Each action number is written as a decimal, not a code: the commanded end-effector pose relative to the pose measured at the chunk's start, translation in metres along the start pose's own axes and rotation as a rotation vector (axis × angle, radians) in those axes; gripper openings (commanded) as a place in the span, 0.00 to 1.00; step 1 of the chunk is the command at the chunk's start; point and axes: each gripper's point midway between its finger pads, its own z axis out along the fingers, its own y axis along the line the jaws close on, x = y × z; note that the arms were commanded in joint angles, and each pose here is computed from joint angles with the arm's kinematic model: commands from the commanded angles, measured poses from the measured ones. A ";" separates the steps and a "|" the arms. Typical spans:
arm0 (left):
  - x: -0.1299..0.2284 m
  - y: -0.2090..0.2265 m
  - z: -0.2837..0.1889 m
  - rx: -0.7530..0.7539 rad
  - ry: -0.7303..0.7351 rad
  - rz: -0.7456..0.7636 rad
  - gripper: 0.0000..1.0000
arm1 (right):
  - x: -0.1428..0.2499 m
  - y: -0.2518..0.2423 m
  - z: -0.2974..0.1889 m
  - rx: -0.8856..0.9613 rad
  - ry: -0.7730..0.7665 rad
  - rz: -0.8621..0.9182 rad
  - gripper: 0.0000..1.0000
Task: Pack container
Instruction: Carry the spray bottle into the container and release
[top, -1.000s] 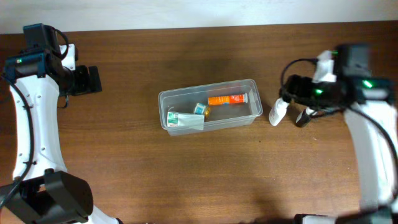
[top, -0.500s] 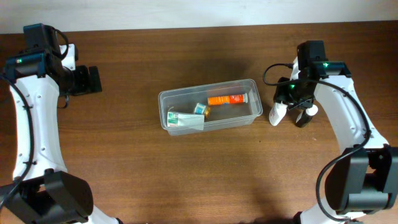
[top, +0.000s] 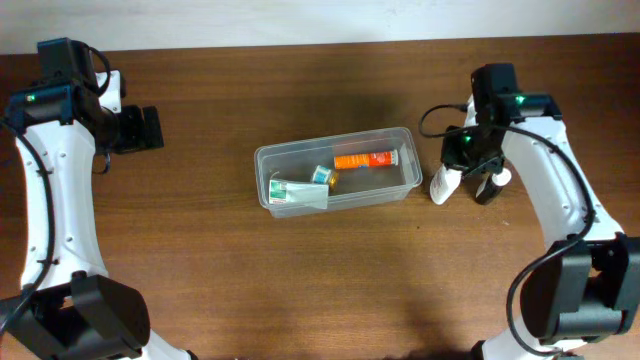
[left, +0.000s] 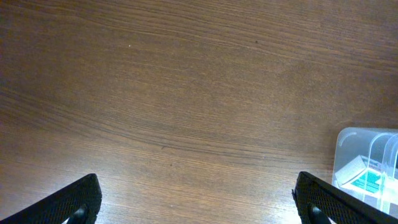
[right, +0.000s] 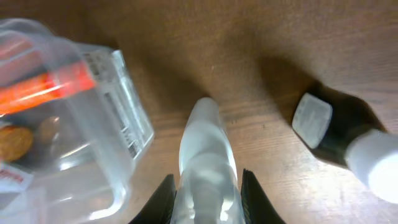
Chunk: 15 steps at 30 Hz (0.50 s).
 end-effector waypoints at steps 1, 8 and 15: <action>-0.003 0.000 -0.009 0.002 -0.025 -0.012 0.99 | -0.027 0.018 -0.064 -0.037 -0.163 -0.029 0.15; -0.003 0.000 -0.009 0.002 -0.025 -0.012 0.99 | -0.017 0.079 -0.143 -0.094 -0.279 -0.207 0.12; -0.003 0.000 -0.009 0.002 -0.025 -0.012 0.99 | 0.006 0.122 -0.098 -0.109 -0.172 -0.216 0.13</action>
